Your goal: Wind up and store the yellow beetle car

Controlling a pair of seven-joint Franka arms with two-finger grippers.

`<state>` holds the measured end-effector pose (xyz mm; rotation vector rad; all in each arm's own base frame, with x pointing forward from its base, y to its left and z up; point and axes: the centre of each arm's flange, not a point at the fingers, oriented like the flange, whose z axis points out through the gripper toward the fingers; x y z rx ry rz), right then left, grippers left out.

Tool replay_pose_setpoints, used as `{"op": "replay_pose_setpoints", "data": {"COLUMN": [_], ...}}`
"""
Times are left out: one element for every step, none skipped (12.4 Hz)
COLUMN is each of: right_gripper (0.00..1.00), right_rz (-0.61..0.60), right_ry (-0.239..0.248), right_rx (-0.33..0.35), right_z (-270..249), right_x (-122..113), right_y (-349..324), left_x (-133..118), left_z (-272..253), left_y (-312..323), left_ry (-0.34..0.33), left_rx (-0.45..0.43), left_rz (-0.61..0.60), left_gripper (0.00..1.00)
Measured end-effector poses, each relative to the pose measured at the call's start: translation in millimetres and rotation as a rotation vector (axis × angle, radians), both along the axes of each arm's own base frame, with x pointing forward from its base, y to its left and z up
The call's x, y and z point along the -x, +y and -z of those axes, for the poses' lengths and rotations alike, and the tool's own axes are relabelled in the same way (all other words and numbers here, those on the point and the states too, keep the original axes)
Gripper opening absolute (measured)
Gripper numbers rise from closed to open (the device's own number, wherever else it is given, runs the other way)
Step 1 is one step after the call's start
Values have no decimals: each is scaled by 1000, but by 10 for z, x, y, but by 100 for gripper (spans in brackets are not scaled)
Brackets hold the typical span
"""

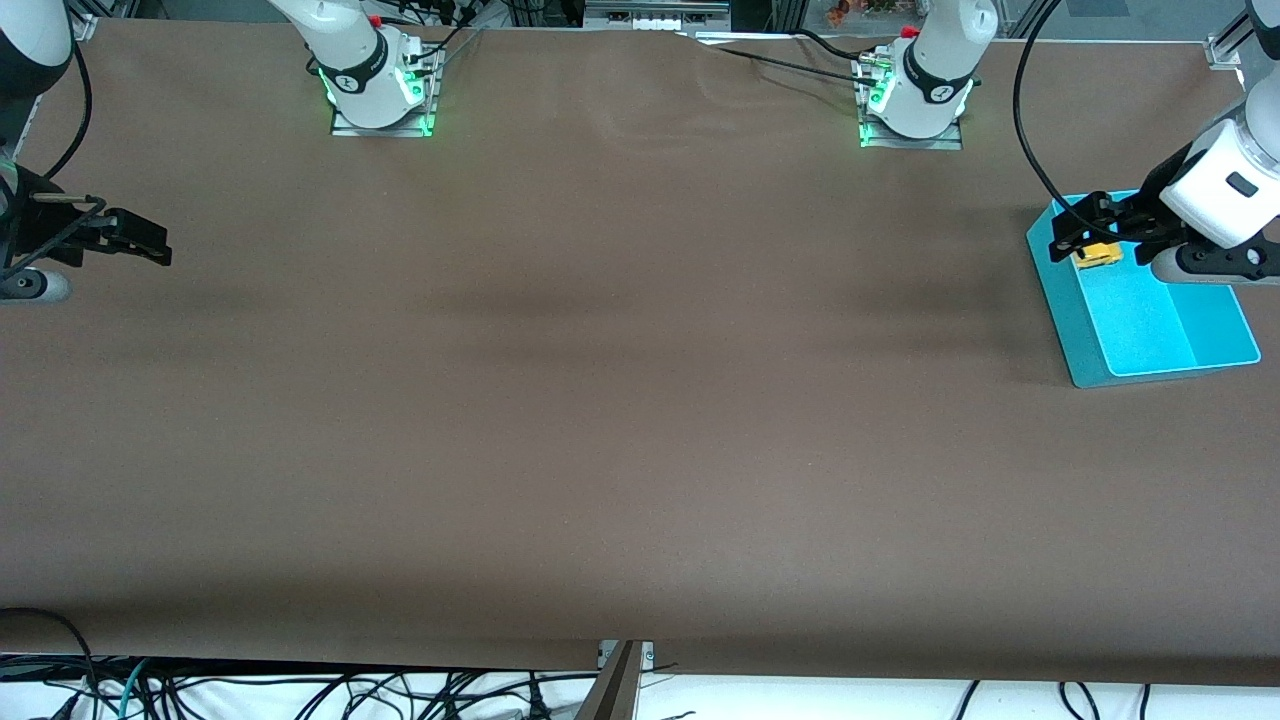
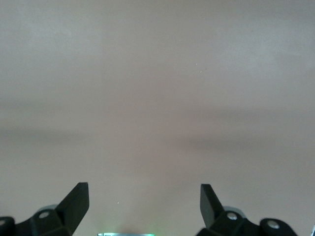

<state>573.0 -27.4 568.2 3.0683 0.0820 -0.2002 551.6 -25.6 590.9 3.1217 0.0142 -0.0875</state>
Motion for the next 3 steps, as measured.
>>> {"op": "replay_pose_setpoints", "data": {"right_gripper": [100,100,100], "right_rz": [0,0,0], "right_ry": [0,0,0], "right_rx": [0,0,0], "right_z": [0,0,0], "right_x": [0,0,0], "right_y": [0,0,0], "left_x": [0,0,-1], "left_z": [-1,-1,-2], "left_y": [0,2,8], "left_ry": [0,0,0], "left_rx": [0,0,0], "left_rz": [-1,-2,-3], "left_gripper": [100,100,100]}}
